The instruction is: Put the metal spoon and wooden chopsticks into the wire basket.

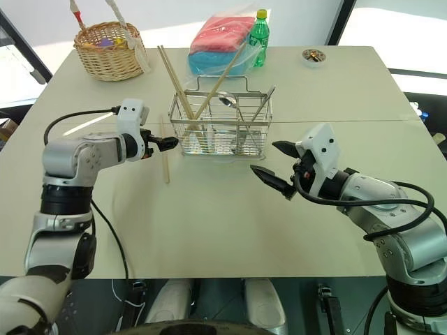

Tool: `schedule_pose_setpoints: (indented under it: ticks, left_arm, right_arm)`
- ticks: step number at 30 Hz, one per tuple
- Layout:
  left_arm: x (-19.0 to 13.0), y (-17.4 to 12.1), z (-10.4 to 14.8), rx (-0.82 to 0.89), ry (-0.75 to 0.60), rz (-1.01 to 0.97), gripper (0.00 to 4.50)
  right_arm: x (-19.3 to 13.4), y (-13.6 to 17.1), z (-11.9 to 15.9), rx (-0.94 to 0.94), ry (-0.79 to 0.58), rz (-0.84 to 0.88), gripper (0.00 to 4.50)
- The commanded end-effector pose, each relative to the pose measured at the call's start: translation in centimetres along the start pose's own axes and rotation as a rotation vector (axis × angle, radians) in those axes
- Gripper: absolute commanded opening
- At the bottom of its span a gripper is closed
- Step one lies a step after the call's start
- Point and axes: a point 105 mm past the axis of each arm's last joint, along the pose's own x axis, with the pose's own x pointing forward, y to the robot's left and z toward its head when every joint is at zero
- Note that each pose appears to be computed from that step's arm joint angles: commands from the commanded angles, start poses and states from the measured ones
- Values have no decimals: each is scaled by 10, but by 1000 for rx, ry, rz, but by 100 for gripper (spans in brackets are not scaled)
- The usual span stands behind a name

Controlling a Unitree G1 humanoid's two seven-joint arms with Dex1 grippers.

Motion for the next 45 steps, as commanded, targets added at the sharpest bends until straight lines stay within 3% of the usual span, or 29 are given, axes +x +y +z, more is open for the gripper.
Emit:
schedule_pose_setpoints:
  ticks: [1,21,25,31,45]
  left_arm:
    - [-3,9,20,-9,-65,42,444]
    - [31,-14,5,-40,91,42,444]
    - [32,-18,4,-39,102,32,324]
    - [31,-20,4,-51,109,27,7]
    - [24,-3,-2,-113,126,86,2]
  right_arm:
    - [-5,2,13,-39,-49,-15,400]
    - [-9,7,11,-14,-70,-61,400]
    - [-9,7,11,-5,-75,-73,400]
    - [-10,6,11,4,-75,-84,400]
    - [-13,2,9,12,-65,-97,400]
